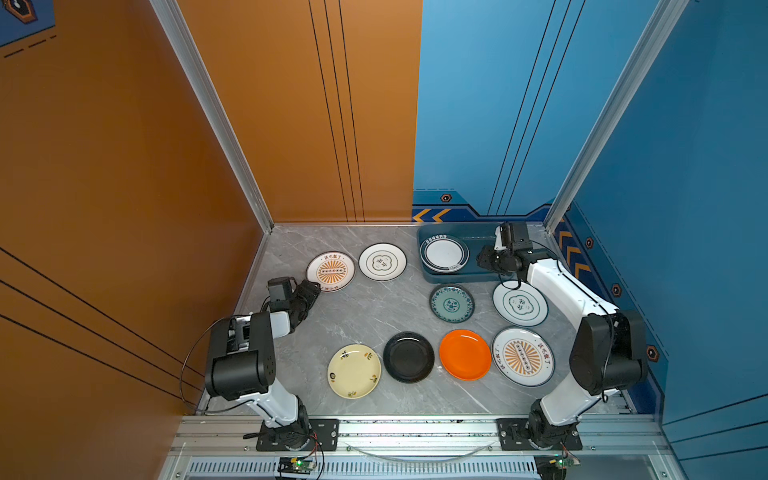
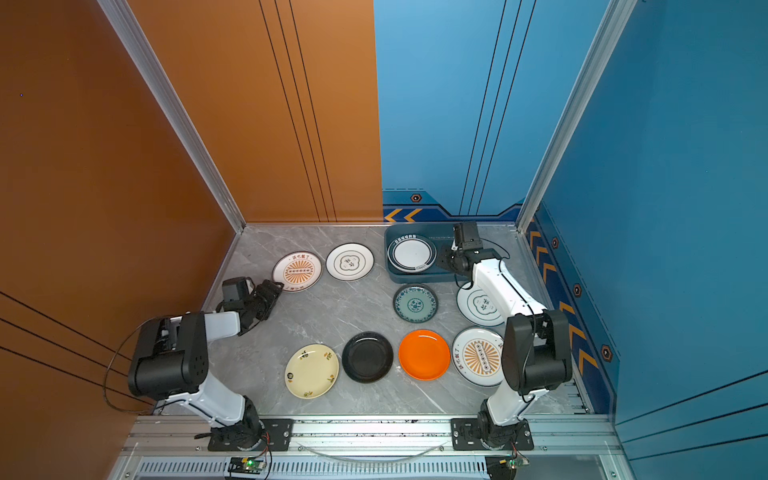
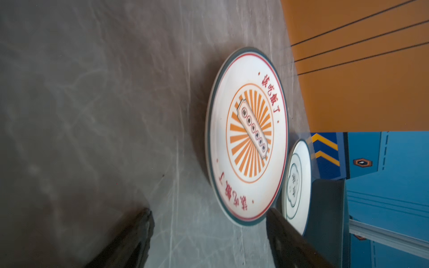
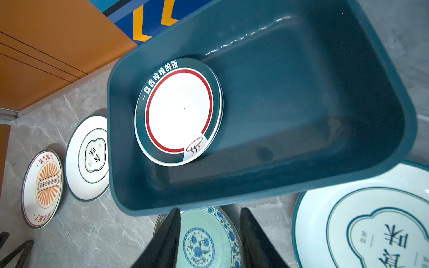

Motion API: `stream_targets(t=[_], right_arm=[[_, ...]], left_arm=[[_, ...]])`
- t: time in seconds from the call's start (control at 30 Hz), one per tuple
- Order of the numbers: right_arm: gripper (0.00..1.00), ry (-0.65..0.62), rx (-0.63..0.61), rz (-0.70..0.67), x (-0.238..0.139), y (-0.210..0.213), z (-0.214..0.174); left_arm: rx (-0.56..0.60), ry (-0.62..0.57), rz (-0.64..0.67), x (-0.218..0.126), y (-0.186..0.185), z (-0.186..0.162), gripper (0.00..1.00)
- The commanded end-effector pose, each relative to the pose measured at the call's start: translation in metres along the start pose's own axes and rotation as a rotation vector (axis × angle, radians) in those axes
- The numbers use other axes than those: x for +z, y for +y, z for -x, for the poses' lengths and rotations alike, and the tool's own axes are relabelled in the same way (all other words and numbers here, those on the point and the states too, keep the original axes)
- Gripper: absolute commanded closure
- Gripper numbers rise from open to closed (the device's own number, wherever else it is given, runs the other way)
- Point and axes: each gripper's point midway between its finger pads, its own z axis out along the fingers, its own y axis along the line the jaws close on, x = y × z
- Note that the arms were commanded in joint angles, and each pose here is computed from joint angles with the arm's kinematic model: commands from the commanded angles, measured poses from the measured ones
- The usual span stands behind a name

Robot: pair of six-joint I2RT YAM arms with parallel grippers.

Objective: Place the plates into the plastic bin on the countertop
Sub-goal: 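Grasp the orange-sunburst plate's edge with the left gripper while the right gripper returns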

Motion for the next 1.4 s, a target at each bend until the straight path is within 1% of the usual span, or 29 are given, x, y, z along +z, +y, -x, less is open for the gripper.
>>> stream_targets(t=[0.0,0.1,0.17,0.4,0.57,0.63,0.87,1.0,1.2,1.37], right_arm=[[0.56,0.001,0.023,0.081,-0.007,0.01,-0.011],[0.56,0.005,0.028,0.114,-0.013,0.014,-0.019],[0.56,0.005,0.031,0.12,-0.015,0.013,-0.024],[0.56,0.011,0.037,0.127,-0.016,0.01,-0.033],[0.56,0.022,0.049,0.13,-0.011,0.006,-0.042],[0.56,0.026,0.049,0.129,-0.009,0.005,-0.046],[0.56,0.031,0.049,0.123,-0.009,0.001,-0.05],[0.57,0.023,0.051,0.129,-0.011,0.003,-0.048],[0.56,0.031,0.045,0.134,-0.011,0.006,-0.052],[0.57,0.03,0.039,0.136,-0.014,0.007,-0.055]], left_arm=[[-0.102,0.107,0.117,0.019,0.048,-0.029,0.26],[-0.136,0.137,0.111,0.032,0.055,-0.036,0.3],[-0.148,0.146,0.089,0.036,0.054,-0.037,0.35],[-0.15,0.161,0.113,0.041,0.057,-0.041,0.43],[-0.12,0.171,0.123,0.046,0.054,-0.044,0.48],[-0.108,0.168,0.124,0.046,0.052,-0.045,0.52],[-0.093,0.167,0.121,0.047,0.05,-0.046,0.69],[-0.091,0.166,0.123,0.047,0.05,-0.046,0.75],[-0.096,0.17,0.12,0.048,0.05,-0.046,0.88],[-0.097,0.169,0.12,0.047,0.05,-0.047,0.91]])
